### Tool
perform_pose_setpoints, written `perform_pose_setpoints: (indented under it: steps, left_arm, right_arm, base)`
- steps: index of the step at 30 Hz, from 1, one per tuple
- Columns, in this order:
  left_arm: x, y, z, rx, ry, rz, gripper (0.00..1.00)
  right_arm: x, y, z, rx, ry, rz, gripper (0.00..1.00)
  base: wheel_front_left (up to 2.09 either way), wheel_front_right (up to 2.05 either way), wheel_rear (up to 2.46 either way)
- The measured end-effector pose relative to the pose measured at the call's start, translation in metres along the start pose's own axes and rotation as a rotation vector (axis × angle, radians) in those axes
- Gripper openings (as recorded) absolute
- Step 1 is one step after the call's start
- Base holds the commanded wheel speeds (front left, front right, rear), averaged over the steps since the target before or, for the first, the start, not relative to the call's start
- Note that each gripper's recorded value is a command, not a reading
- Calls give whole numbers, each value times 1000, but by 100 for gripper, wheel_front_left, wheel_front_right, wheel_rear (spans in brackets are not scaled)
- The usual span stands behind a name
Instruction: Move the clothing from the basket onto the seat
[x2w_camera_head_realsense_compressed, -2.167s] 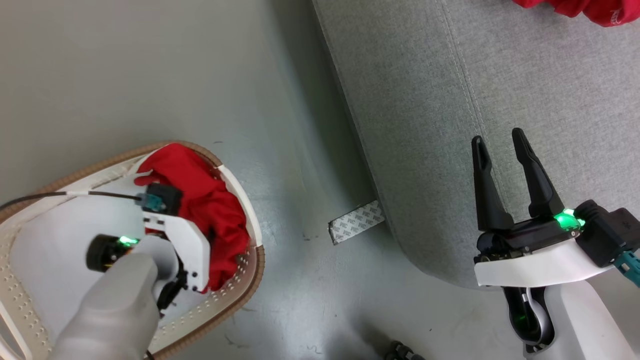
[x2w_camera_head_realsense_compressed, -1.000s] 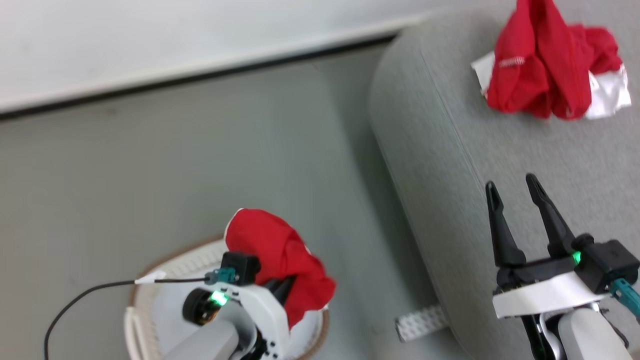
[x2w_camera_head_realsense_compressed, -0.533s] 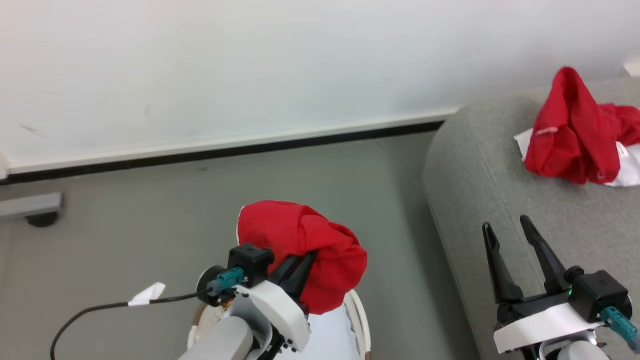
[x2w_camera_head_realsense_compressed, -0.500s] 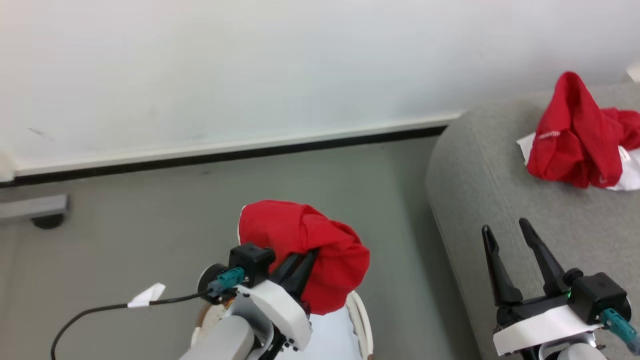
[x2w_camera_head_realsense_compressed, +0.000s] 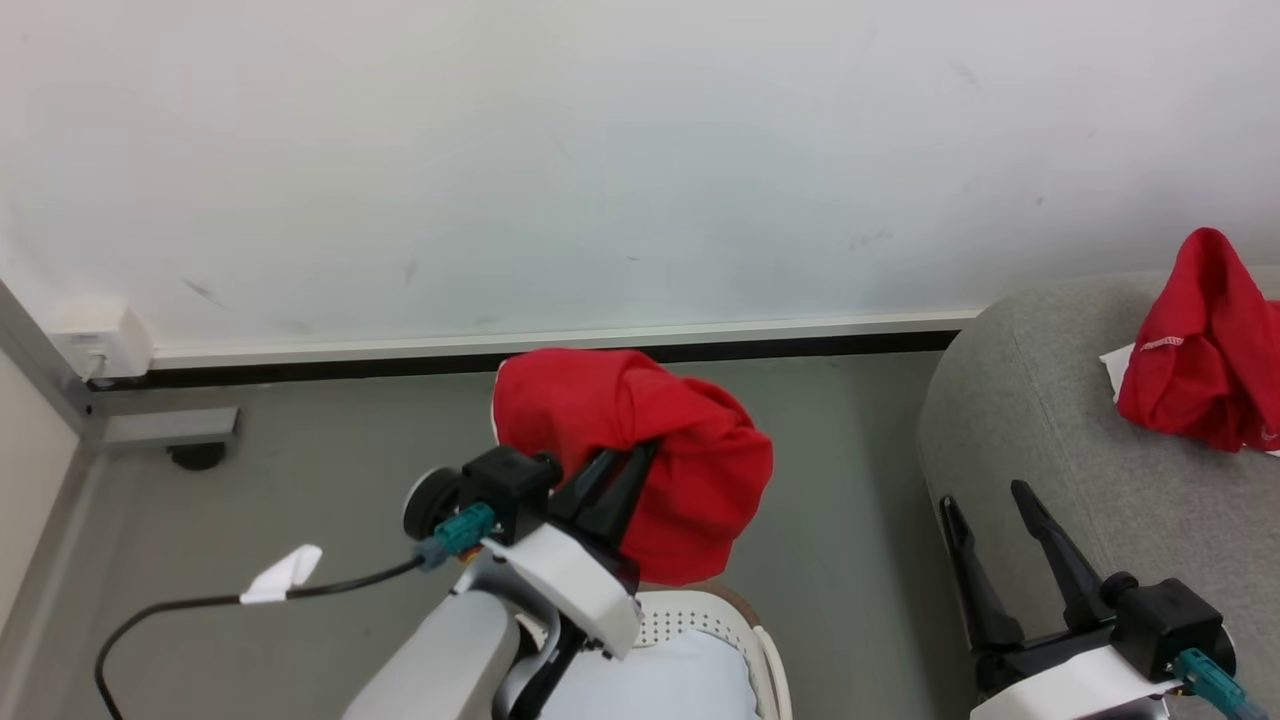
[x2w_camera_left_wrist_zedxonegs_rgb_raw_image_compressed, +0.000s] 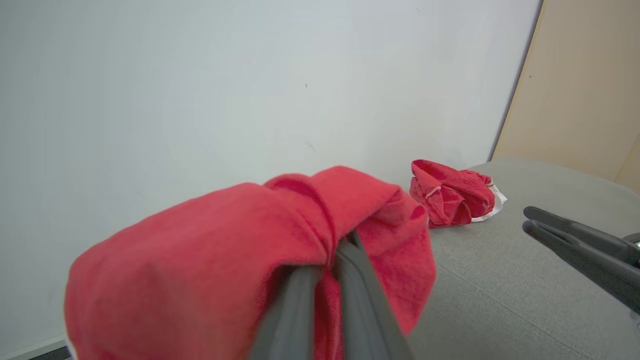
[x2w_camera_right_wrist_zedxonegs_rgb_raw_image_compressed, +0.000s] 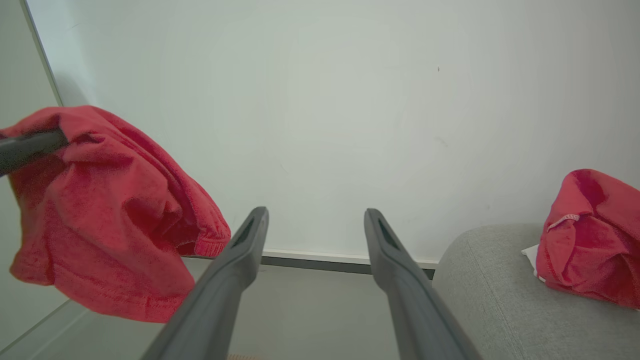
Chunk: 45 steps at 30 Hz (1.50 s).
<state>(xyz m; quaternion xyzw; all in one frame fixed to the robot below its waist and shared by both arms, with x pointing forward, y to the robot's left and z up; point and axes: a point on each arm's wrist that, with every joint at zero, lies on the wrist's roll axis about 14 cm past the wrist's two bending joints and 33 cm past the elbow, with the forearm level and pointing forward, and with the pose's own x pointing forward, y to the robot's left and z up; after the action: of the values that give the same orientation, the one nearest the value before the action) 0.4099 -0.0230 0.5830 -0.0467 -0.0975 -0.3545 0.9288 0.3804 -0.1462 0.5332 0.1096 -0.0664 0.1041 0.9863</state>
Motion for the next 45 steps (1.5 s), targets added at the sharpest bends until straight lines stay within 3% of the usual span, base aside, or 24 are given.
perform_pose_setpoints:
  steps: [17, 21, 42, 43, 44, 45]
  left_arm:
    - [6, 4, 24, 20, -63, 10, 0]
    - [4, 2, 21, 12, -56, 6, 0]
    - [-26, -58, -5, -68, 17, -102, 0]
    - [-27, -59, -5, -71, 18, -102, 0]
    - [-29, -58, -5, -72, 20, -98, 0]
    - [-30, -57, -6, -71, 22, -93, 0]
  right_arm:
    - [-1, 19, -13, 0, 41, 64, 100]
    - [-3, 39, -20, 8, 64, 122, 100]
    - [13, 124, -62, 4, 203, 408, 100]
    - [14, 127, -62, 8, 202, 416, 72]
    - [15, 130, -62, 9, 202, 424, 0]
    - [16, 132, -62, 10, 203, 431, 0]
  base:
    - [0, 0, 0]
    - [0, 0, 0]
    - [0, 0, 0]
    - [0, 0, 0]
    - [0, 0, 0]
    - [0, 0, 0]
